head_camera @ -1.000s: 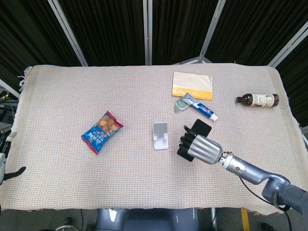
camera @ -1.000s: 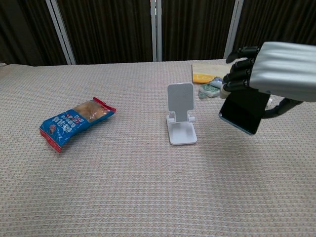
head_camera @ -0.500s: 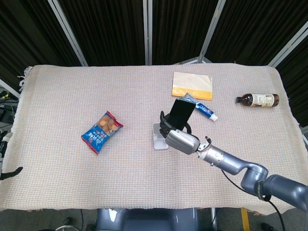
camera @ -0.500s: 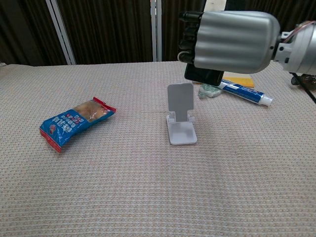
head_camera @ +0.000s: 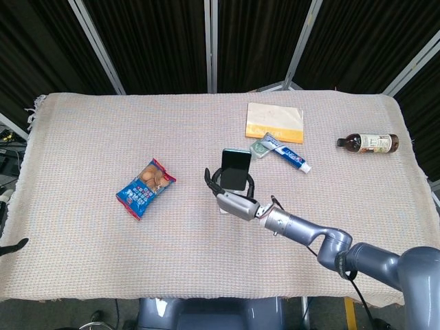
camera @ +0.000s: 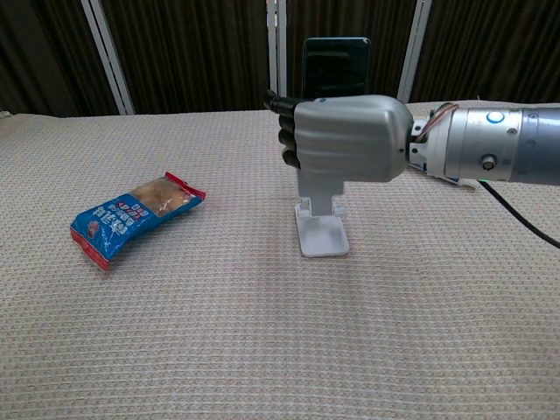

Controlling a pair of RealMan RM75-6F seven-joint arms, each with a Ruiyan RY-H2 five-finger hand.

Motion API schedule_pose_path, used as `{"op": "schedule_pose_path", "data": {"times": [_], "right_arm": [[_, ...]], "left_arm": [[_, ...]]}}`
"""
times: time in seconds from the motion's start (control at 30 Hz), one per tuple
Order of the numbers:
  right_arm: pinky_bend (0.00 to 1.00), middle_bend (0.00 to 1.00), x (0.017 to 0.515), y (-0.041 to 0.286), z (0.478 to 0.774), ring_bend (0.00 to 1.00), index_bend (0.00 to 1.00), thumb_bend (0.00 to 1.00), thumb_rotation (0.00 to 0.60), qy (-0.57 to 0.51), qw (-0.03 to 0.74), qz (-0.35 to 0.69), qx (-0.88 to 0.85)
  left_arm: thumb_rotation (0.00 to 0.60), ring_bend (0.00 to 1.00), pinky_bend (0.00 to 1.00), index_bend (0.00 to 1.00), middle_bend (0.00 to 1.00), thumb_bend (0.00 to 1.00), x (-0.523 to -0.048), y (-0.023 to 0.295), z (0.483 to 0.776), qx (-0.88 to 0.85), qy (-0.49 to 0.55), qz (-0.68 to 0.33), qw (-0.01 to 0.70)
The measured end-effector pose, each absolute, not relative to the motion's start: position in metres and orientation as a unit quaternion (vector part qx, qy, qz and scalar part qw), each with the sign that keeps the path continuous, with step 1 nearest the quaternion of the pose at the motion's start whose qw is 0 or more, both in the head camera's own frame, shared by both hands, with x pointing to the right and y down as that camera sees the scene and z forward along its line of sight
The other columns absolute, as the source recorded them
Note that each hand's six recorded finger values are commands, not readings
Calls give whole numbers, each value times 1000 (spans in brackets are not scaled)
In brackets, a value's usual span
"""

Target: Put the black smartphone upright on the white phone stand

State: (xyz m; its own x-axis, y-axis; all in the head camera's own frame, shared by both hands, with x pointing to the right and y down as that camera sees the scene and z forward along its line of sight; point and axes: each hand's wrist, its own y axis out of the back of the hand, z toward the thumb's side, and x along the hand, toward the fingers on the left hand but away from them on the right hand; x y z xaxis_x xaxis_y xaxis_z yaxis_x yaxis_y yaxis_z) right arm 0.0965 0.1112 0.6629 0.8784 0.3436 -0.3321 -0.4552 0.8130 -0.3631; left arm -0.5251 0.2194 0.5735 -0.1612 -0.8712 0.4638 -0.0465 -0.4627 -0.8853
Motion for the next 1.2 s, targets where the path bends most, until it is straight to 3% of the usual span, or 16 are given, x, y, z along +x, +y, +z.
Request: {"op": "schedule_pose_path", "data": {"times": [0.37,1.2], "right_arm": [[121,499,107,119,693,400,521,169,600,160,939,199,-230],[110,495,92,124,699,393,521,167,600,131,943,182,-248]], "left_arm": [[600,0,0,0,0,0,-528,220,578,-557,404,-653,317],[600,0,0,0,0,0,-528,219,580,-554,402,-656,318]]}}
